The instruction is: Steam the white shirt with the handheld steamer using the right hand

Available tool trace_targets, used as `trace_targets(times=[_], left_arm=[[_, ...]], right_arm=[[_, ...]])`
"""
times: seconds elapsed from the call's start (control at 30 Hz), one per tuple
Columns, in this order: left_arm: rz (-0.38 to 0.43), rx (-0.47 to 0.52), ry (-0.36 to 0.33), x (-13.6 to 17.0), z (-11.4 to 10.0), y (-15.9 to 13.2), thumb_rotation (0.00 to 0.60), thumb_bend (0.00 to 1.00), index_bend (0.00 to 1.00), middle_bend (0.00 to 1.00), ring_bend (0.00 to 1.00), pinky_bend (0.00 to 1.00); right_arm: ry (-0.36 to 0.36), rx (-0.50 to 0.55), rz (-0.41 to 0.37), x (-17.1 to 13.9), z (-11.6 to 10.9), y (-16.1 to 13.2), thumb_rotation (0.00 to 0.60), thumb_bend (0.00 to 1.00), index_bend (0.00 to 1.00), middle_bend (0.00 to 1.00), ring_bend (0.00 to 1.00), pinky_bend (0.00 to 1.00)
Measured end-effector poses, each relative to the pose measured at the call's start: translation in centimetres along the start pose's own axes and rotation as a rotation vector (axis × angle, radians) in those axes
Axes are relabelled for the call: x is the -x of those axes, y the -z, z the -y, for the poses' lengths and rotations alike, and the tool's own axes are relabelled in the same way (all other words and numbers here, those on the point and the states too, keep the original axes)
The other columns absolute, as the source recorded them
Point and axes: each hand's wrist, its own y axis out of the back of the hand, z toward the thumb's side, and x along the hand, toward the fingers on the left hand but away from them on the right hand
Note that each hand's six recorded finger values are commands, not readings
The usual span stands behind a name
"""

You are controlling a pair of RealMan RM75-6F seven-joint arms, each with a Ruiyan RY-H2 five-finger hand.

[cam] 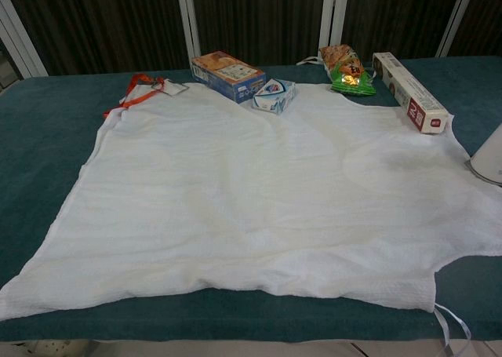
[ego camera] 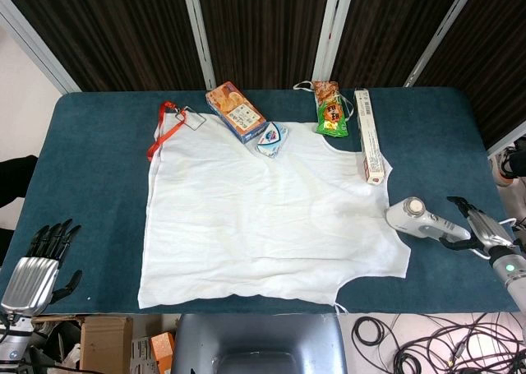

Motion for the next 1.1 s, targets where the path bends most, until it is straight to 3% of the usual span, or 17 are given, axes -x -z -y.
trace_targets(times=[0.23,0.37,0.63,1.1], left_arm=[[0.006,0.000,0.006,-0.2,0.2,-0.1,0.600,0.37,0.00,0.00,0.00,0.04],[0.008,-0.002,0.008,-0.1,0.2,-0.2,0.600,0.37,0.00,0.00,0.00,0.04],[0.006,-0.007,0.016,0.0,0.3,-0.2,0.600,0.37,0.00,0.00,0.00,0.04],[0.010,-0.007,0.011,0.0,0.3,-0.3,0.600,0.37,0.00,0.00,0.00,0.04]], right_arm=[[-0.032,0.002,-0.003,-0.1,0.3,0.5,0.600,0.23,0.00,0.00,0.00,0.01],[-0.039,0.025,-0.009,0.0,0.5,0.5,0.600,0.23,0.01,0.05,0.00,0.08],[-0.051,0.126,-0.037,0.5,1.2,0.0,0.600,0.23,0.14,0.17,0.09,0.24],[-0.115,0.182,-0.032,0.5,2.0,0.3,0.600,0.23,0.17,0.20,0.15,0.34]])
